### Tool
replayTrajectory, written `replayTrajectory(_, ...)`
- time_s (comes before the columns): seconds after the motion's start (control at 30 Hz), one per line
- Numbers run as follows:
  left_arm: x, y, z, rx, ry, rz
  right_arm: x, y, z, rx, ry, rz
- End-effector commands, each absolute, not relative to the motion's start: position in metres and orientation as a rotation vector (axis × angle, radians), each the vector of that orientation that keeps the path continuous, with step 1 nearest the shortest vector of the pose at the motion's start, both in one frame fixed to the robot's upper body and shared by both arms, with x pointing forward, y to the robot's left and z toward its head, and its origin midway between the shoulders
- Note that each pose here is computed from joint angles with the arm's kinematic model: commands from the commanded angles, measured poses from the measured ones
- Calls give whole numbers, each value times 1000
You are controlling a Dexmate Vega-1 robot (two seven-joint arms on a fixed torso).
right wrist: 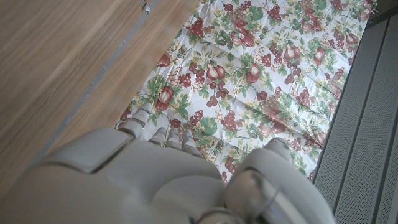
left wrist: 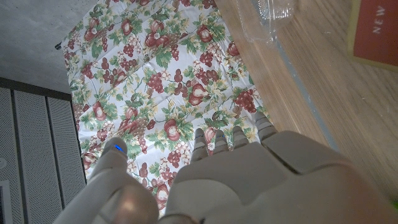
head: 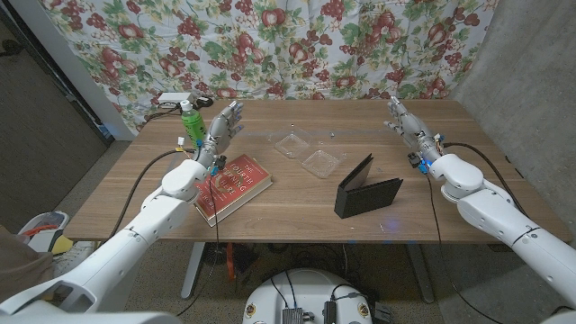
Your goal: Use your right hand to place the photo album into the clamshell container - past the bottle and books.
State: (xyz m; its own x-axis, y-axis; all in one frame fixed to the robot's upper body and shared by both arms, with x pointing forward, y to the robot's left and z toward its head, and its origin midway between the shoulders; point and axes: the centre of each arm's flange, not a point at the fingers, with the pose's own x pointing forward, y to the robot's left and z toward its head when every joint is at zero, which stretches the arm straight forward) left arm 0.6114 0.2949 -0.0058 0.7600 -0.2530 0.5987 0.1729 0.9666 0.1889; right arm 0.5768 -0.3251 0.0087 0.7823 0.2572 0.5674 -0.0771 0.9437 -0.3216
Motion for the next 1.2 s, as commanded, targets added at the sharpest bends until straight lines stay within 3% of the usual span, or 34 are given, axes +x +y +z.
replayTrajectory(0.03,608,305,-2,140,-665,-236,567,-323,15,-368,-638,161)
replayTrajectory(0.93,606,300,-1,101,-669,-241,547,-321,33,-606,-644,159)
replayTrajectory(1.2,591,295,-2,119,-658,-236,541,-322,37,-628,-665,180)
